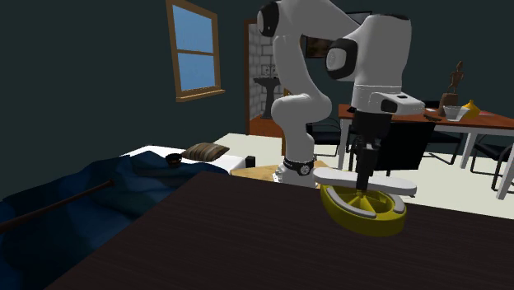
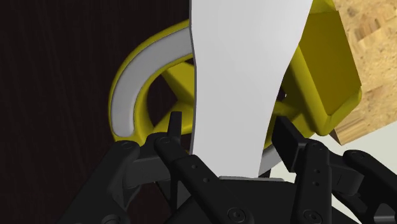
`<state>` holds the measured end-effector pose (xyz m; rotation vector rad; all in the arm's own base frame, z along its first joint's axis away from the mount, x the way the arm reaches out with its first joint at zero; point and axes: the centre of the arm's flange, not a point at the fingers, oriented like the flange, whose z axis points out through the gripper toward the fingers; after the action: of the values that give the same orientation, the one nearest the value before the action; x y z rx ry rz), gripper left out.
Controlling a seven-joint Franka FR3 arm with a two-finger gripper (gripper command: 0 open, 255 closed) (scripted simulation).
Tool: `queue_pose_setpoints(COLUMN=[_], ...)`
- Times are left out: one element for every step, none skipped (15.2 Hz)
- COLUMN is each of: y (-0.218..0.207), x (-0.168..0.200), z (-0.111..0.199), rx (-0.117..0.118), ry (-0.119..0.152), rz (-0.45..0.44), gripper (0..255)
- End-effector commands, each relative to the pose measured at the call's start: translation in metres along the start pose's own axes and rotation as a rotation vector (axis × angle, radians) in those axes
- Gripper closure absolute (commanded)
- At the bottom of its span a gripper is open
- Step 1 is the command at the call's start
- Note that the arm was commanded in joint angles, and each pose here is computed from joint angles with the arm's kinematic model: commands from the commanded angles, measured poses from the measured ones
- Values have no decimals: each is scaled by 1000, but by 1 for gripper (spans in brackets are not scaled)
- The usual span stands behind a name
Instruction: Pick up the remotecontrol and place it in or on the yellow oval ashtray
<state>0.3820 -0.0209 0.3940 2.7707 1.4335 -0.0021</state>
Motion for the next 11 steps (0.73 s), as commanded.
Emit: queue_pose_setpoints(y=[0,0,0,0,0,0,0,0,0,0,0], x=[0,0,0,0,0,0,0,0,0,0,0], z=[11,13,13,13,13,13,13,13,13,13,13], rx=[-1,-1,-1,-1,-1,-1,-1,-1,-1,-1,-1], ry=[1,1,1,1,1,1,1,1,1,1,1], rz=[0,0,0,0,0,0,0,0,0,0,0], gripper=[255,255,255,255,255,255,255,255,255,0,0])
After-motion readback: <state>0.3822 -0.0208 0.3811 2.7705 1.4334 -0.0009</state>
